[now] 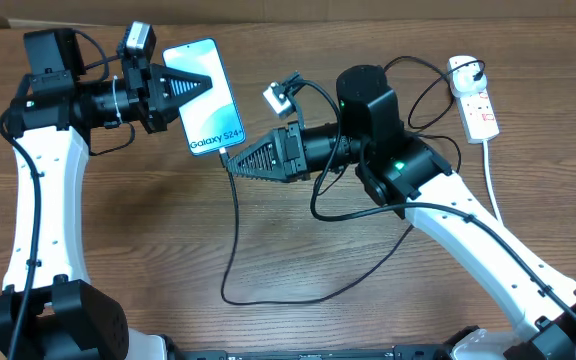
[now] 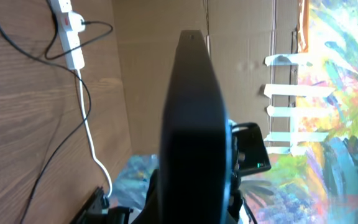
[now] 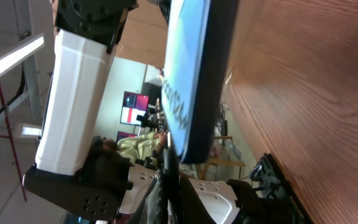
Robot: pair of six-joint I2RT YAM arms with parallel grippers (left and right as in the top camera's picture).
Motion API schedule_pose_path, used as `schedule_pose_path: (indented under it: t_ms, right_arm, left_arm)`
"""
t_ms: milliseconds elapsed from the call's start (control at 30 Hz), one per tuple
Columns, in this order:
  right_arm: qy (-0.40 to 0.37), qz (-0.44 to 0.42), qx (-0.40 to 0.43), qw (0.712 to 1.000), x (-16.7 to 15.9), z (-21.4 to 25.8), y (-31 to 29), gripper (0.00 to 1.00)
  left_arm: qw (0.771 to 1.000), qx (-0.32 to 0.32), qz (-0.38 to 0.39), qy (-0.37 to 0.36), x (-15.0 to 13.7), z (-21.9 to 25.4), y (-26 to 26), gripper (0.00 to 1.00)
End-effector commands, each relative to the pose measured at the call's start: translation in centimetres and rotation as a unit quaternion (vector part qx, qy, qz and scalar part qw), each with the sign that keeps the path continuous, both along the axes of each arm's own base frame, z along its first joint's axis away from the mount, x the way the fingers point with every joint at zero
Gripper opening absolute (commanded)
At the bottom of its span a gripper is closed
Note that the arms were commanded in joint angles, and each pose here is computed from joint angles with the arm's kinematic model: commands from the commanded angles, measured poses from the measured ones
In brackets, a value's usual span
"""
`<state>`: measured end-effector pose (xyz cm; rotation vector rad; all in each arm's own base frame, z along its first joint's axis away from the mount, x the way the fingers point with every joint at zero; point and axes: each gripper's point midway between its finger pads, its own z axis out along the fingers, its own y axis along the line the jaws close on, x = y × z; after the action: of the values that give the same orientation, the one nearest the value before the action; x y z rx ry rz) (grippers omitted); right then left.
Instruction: Plug charger to phone and switch on socket
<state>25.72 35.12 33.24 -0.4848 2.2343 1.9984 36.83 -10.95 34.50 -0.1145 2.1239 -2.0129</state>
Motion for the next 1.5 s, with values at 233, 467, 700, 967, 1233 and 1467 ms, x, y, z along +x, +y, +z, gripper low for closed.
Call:
schedule_pose_path:
  t_ms: [233,467,700,967,1233,1467]
  right_arm:
    - [-0.001,-0.024,-0.006,1.000,1.4,-0.2,-0.2,0.04]
    - [0.016,-0.032,-0.039,0.999,1.4,-2.1,-0.6,0.04]
    - [0.020,-0.090,-0.101,0.991,2.8,-5.0,-1.3,0.08]
    - [0.039,-0.233,-0.235,0.943,7.6,-11.7,-4.1,0.46]
    - [0.061,-0.205,-0.304,0.928,12.3,-15.9,-3.8,0.69]
    - [0.082,-0.274,-0.367,0.885,18.1,-18.5,-4.8,0.68]
  left_arm:
    - [0.999,-0.019,-0.027,-0.023,-0.9,1.3,-0.7,0.04]
    - [0.997,0.046,0.053,-0.037,1.7,-0.5,2.1,0.04]
    - [0.972,0.141,0.187,-0.010,4.3,-3.7,9.0,0.04]
    - [0.909,0.335,0.233,0.084,1.2,-11.4,14.8,0.04]
    - [0.902,0.360,0.222,0.087,0.7,-12.1,14.6,0.04]
    - [0.902,0.360,0.221,0.089,0.7,-12.1,14.6,0.04]
